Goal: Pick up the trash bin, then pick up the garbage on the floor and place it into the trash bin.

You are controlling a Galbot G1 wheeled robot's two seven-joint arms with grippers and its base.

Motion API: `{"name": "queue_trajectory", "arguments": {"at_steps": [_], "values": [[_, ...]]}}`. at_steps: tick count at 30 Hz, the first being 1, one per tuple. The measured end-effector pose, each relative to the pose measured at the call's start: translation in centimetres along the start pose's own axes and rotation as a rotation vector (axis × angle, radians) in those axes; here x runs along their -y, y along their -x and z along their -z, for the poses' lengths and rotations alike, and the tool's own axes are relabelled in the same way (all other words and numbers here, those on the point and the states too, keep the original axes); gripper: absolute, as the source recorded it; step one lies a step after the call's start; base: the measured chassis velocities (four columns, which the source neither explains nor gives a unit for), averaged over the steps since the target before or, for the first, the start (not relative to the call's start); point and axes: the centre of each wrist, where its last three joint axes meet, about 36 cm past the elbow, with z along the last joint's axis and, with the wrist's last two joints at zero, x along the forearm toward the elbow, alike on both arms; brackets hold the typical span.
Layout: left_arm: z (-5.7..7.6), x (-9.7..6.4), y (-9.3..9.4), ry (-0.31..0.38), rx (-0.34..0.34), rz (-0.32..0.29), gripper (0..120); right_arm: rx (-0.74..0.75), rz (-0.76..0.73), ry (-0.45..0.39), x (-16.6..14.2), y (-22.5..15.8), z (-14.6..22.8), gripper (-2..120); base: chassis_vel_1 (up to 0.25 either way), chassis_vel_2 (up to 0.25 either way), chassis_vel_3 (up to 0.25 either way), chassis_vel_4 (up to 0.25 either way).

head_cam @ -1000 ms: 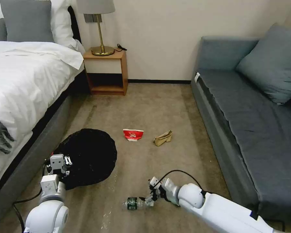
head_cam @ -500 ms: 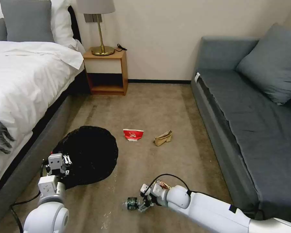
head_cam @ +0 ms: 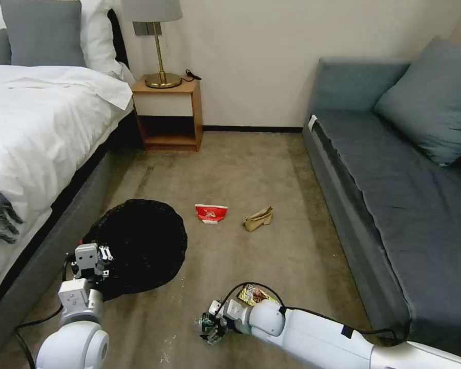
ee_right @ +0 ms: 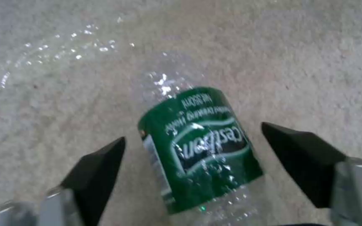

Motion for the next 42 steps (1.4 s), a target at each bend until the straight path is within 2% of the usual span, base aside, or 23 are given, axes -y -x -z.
{"name": "queue_trajectory", "arguments": {"at_steps": [1,5,8,10,12,13,19,24,28,33,36,40,42], "values": [[0.0,0.1,0.0,-0.001,0.001,-0.001,4,0.000,-0.007,0.000,0.3,-0.2,-0.2,74,0.000,0.000,0.000,0.000],[0.0,0.1,-0.1,-0.002,-0.001,-0.003,4,0.000,-0.011,0.000,0.4,-0.4,-0.4,66,0.000,0.000,0.000,0.000],[0.0,0.2,-0.1,-0.003,-0.002,-0.006,4,0.007,-0.015,0.001,0.2,-0.3,-0.6,48,0.000,0.000,0.000,0.000],[0.0,0.2,-0.1,-0.002,-0.002,-0.006,4,0.009,-0.015,0.002,0.1,-0.3,-0.6,45,0.000,0.000,0.000,0.000],[-0.2,0.1,-0.1,0.001,-0.006,-0.006,4,0.014,-0.016,0.006,-0.1,-0.4,-0.8,34,0.000,0.000,0.000,0.000],[-0.2,0.1,-0.1,0.002,-0.007,-0.006,4,0.016,-0.017,0.007,-0.2,-0.5,-0.8,33,0.000,0.000,0.000,0.000],[-0.3,-0.4,-0.2,0.012,-0.008,-0.001,4,0.040,-0.052,0.031,0.5,-1.8,-1.0,28,0.000,0.000,0.000,0.000],[-0.1,-1.0,-0.5,0.028,-0.001,0.000,4,0.094,-0.128,0.087,2.8,-4.2,-0.7,28,0.000,0.000,0.000,0.000],[0.1,-1.2,-0.9,0.035,0.004,-0.004,4,0.177,-0.244,0.175,7.0,-8.3,-0.2,28,0.000,0.000,0.000,0.000],[0.3,-1.2,-1.5,0.037,0.010,-0.008,4,0.260,-0.330,0.233,9.1,-11.3,0.4,28,0.000,0.000,0.000,0.000],[0.4,-1.1,-2.0,0.044,0.014,-0.014,4,0.367,-0.417,0.285,10.6,-14.8,1.2,28,0.000,0.000,0.000,0.000],[0.4,-1.0,-2.2,0.054,0.018,-0.018,4,0.451,-0.463,0.302,10.7,-16.7,1.9,28,0.000,0.000,0.000,0.000],[0.4,-0.7,-2.3,0.060,0.022,-0.021,4,0.564,-0.465,0.328,9.7,-17.5,3.4,28,0.000,0.000,0.000,0.000]]}}
